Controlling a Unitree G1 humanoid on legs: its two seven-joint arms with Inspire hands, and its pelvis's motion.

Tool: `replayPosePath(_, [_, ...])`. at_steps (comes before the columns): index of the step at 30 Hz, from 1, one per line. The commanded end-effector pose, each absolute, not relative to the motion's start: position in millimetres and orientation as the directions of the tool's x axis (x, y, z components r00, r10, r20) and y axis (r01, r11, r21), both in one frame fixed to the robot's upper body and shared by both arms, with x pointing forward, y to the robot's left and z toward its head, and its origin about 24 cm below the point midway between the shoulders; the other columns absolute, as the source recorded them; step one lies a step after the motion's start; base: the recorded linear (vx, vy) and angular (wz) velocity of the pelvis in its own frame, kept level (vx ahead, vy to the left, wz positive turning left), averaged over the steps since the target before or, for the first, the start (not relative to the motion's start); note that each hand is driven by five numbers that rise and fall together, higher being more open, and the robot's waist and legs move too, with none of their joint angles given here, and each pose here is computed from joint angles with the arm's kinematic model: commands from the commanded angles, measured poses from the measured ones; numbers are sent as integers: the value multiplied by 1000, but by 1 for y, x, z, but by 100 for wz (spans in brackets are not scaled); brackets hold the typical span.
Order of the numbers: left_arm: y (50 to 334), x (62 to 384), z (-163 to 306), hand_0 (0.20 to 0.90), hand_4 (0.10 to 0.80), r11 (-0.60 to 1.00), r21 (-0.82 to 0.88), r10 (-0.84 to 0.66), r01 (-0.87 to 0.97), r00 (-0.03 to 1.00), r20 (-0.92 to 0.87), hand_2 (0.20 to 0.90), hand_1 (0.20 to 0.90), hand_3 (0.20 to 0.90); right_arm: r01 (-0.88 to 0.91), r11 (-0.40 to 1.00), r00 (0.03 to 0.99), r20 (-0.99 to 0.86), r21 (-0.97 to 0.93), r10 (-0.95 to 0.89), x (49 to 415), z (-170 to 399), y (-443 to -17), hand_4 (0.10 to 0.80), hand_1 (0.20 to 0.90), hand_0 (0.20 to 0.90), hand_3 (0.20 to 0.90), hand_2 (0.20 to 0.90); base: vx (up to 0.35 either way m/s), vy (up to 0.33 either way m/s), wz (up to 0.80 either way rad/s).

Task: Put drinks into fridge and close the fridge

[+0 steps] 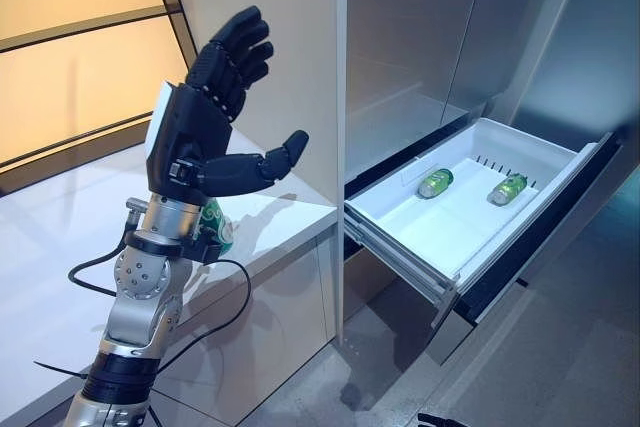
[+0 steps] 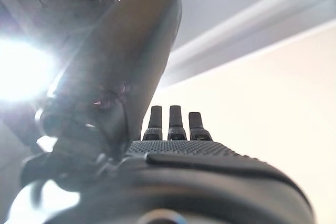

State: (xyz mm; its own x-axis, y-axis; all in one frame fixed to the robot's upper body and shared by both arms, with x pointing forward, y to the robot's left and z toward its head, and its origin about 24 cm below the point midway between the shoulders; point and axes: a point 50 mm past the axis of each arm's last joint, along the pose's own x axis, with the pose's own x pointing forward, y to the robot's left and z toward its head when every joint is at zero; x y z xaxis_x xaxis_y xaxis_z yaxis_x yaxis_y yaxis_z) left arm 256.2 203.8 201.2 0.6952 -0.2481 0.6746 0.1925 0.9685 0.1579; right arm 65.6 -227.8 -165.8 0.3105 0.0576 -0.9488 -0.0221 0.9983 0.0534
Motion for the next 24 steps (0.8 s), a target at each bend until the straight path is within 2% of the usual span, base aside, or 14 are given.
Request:
replayPosePath(1, [225, 248, 247, 900, 800, 990, 132, -141, 56, 549, 824, 900, 900, 900, -62, 996, 236, -968, 69, 82, 50, -170, -219, 800, 900, 900, 900, 900, 10, 15, 5])
replayPosePath(9, [250, 253, 222, 900, 800, 1000, -2, -9, 16, 659, 752, 900, 900, 900, -73, 995, 234, -969, 64, 80, 52, -170, -223, 800, 900, 900, 900, 900, 10, 15, 5])
replayPosePath(17, [265, 255, 203, 900, 800, 994, -62, 109, -92, 700, 706, 900, 900, 900, -87, 994, 237, -968, 69, 88, 58, -168, -224, 800, 900, 900, 900, 900, 1, 1, 0])
replayPosePath(24, [268, 260, 191, 900, 800, 995, -32, 90, -90, 772, 629, 900, 900, 900, -90, 994, 237, -968, 64, 84, 61, -167, -226, 800, 900, 900, 900, 900, 1, 2, 3])
